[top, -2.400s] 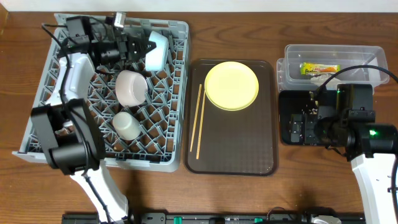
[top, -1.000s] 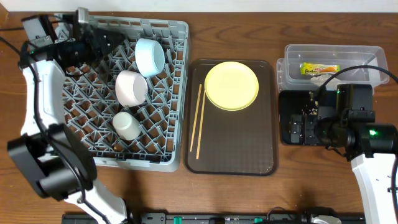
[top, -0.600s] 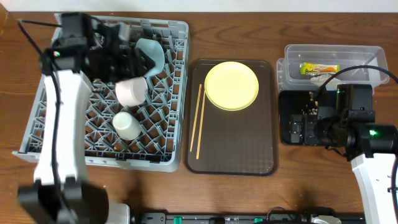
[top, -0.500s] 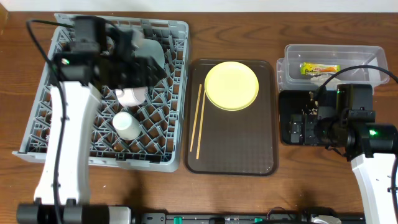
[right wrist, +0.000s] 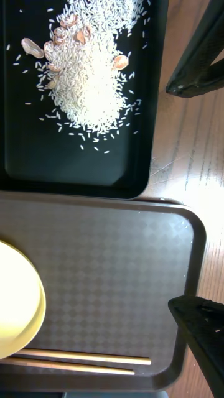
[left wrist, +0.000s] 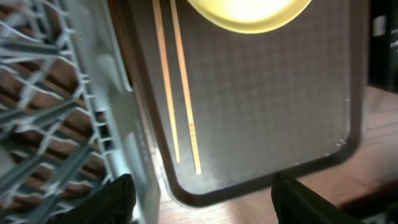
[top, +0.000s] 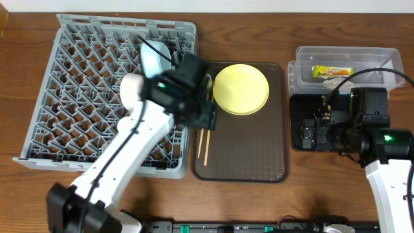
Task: Sort waste into correct bins and load items into the dishwasher
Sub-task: 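Reach the left gripper to the chopsticks on the brown tray and grasp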
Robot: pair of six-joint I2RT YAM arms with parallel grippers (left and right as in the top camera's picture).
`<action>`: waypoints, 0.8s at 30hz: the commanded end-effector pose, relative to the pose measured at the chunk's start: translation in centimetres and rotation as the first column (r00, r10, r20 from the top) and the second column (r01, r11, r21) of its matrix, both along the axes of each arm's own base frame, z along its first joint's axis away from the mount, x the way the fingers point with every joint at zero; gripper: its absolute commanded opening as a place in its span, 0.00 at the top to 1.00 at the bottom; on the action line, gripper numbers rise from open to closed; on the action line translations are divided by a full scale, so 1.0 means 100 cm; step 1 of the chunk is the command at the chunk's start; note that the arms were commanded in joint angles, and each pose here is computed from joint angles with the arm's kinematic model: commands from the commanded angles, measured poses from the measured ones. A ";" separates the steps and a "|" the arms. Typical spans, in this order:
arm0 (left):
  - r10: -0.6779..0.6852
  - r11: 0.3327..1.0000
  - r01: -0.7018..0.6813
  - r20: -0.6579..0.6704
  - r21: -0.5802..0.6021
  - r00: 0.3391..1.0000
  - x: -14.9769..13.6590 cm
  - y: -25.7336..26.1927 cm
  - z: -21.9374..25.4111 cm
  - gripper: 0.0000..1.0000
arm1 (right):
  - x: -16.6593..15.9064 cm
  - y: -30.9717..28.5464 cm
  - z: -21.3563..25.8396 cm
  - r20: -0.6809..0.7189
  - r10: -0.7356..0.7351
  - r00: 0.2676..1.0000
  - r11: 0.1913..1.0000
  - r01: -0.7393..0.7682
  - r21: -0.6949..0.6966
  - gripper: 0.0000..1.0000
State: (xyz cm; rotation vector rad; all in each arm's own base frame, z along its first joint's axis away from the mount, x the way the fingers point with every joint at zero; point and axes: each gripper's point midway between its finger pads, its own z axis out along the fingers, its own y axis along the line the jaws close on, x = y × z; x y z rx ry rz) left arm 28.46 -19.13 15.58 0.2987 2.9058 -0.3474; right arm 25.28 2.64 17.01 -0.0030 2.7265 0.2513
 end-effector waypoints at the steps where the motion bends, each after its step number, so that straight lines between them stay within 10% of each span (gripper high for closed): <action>1: 0.056 0.997 -0.055 -0.028 0.048 0.998 -0.005 -0.004 -0.029 0.29 | 0.003 -0.004 0.006 0.014 -0.019 1.000 1.000 0.019 -0.001 0.01; 24: -0.036 0.986 0.055 -0.123 0.159 0.992 -0.011 -0.039 -0.134 0.27 | 0.003 -0.004 0.006 0.013 -0.019 1.000 1.000 0.019 -0.001 0.01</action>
